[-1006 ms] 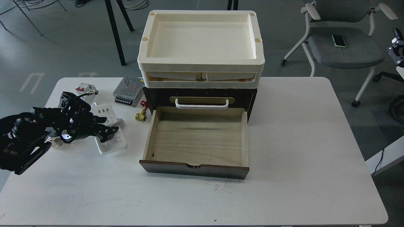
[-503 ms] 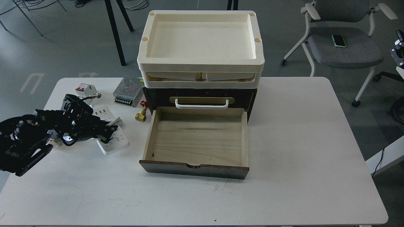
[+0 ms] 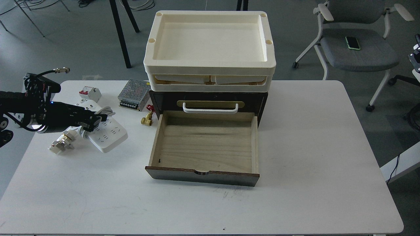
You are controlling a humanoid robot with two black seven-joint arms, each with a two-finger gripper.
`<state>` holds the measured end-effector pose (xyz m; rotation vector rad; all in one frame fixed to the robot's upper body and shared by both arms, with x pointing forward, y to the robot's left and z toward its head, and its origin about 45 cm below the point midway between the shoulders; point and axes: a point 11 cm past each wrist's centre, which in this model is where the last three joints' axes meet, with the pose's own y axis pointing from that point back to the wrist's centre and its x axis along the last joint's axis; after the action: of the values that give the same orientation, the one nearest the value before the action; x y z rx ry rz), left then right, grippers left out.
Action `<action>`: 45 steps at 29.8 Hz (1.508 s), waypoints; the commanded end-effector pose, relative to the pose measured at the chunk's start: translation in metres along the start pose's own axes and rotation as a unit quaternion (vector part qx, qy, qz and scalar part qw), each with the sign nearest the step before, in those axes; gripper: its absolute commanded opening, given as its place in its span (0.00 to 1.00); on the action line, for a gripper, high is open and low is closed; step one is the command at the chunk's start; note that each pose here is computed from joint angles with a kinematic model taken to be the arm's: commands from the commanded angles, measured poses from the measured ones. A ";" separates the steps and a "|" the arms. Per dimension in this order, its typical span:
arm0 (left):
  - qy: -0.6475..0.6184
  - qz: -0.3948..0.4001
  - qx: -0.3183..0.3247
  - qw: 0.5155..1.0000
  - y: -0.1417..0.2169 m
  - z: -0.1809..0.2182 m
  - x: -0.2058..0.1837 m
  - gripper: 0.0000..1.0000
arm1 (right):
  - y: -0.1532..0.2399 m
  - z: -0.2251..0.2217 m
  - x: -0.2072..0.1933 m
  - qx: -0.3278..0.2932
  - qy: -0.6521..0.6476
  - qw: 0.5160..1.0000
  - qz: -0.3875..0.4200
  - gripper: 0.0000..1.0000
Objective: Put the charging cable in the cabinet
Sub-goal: 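Carry the power strip over the open drawer and lower it in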
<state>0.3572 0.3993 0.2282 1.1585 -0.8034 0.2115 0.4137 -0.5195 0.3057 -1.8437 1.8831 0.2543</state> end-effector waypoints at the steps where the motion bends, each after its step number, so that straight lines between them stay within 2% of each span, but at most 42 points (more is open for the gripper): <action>1: 0.043 0.025 -0.077 0.996 0.029 0.043 0.014 0.00 | 0.001 -0.005 0.005 0.008 0.002 1.000 0.008 1.00; 6: 0.098 0.045 -0.186 0.977 0.032 0.101 0.023 0.00 | 0.003 -0.015 0.012 0.013 0.012 1.000 0.015 1.00; 11: 0.142 0.028 -0.284 0.948 -0.013 0.154 0.018 0.00 | 0.004 -0.021 0.015 0.015 0.018 1.000 0.018 1.00; 15: 0.194 0.031 -0.328 0.924 -0.044 0.175 0.022 0.00 | 0.005 -0.027 0.017 0.017 0.023 0.999 0.020 1.00; 22: 0.238 0.035 -0.312 0.919 -0.086 0.166 0.021 0.00 | 0.007 -0.025 0.019 0.015 0.024 0.999 0.022 1.00; 31: 0.281 0.015 -0.253 0.926 -0.122 0.138 -0.012 0.00 | 0.008 -0.024 0.020 0.014 0.023 0.999 0.023 1.00; 43: 0.318 0.006 -0.249 0.915 -0.155 0.151 -0.033 0.00 | 0.011 -0.022 0.022 0.011 0.023 0.999 0.026 1.00; 45: 0.322 0.007 -0.250 0.913 -0.155 0.151 -0.034 0.06 | 0.011 -0.022 0.023 0.011 0.023 0.999 0.026 1.00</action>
<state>0.3499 0.2115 0.1186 0.5425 -0.2577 0.3482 0.3998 -0.5478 0.3124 -1.8040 1.9567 0.2086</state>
